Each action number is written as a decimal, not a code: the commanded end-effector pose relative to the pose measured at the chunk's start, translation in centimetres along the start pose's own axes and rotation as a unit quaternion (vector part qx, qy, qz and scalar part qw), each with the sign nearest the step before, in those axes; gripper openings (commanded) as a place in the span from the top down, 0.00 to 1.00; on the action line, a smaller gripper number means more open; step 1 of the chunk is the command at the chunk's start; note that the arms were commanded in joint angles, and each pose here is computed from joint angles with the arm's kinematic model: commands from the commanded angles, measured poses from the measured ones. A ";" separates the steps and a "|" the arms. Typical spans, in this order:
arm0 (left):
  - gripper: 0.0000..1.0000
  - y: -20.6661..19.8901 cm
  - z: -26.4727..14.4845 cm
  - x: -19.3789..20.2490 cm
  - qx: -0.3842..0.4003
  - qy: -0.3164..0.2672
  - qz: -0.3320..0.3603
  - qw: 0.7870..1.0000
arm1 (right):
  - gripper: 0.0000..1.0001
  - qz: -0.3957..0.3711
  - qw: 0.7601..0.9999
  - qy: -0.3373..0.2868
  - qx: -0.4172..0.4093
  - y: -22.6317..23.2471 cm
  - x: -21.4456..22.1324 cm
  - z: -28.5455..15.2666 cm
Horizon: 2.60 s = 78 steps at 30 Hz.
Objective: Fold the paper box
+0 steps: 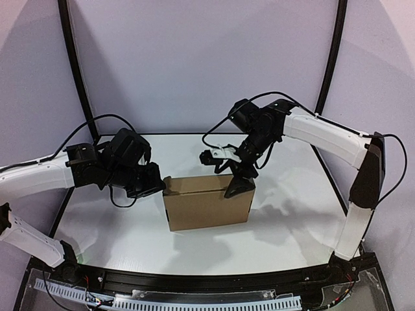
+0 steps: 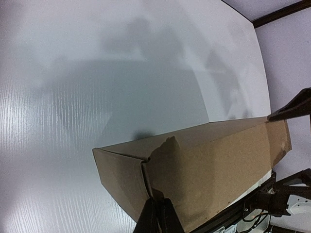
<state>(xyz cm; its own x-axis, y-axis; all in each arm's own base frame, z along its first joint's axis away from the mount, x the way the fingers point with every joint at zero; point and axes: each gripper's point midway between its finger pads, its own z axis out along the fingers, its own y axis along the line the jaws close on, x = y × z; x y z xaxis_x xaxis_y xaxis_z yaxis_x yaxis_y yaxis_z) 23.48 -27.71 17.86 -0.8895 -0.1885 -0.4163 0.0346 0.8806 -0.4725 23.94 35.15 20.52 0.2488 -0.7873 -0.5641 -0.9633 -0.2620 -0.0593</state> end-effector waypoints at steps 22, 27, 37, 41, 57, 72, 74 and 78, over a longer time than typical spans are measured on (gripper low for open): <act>0.99 12.6 1.0 9.1 -0.228 0.164 0.029 0.959 | 0.03 0.008 0.997 0.054 0.050 -1.3 0.5 4.0; 0.99 12.4 0.9 8.8 -0.225 0.160 0.030 0.961 | 0.06 0.032 0.996 0.079 0.021 -0.8 1.9 5.3; 0.99 11.1 0.2 7.1 -0.206 0.125 0.028 0.970 | 0.40 0.058 0.995 0.086 0.001 -0.1 1.7 5.7; 0.76 9.2 -1.6 4.3 -0.184 0.070 0.026 0.980 | 0.63 0.074 0.992 0.088 0.051 -1.6 1.1 4.3; 0.01 12.4 -19.8 -4.0 -0.095 -0.248 -0.100 0.959 | 0.70 0.060 0.774 0.166 0.608 -14.7 5.8 -6.9; 0.01 13.5 -17.7 -2.7 -0.117 -0.227 -0.114 0.960 | 0.05 0.106 0.795 0.261 0.538 -11.8 10.8 8.0; 0.01 13.6 -17.7 -2.8 -0.118 -0.229 -0.114 0.960 | 0.02 0.171 0.841 0.244 0.452 -8.4 10.7 10.3; 0.01 13.5 -17.7 -2.9 -0.121 -0.232 -0.113 0.959 | 0.02 0.219 0.894 0.175 0.350 -4.1 7.1 11.0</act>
<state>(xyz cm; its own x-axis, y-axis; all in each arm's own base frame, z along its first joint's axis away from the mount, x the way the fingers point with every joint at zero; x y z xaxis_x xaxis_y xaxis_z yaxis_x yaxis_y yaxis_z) 18.49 -8.07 26.87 -0.5685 -0.5169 -0.6400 -0.2701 0.8521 -0.4483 34.44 36.42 7.07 -0.1489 -0.9481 -0.2810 -0.5977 0.3127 -0.7382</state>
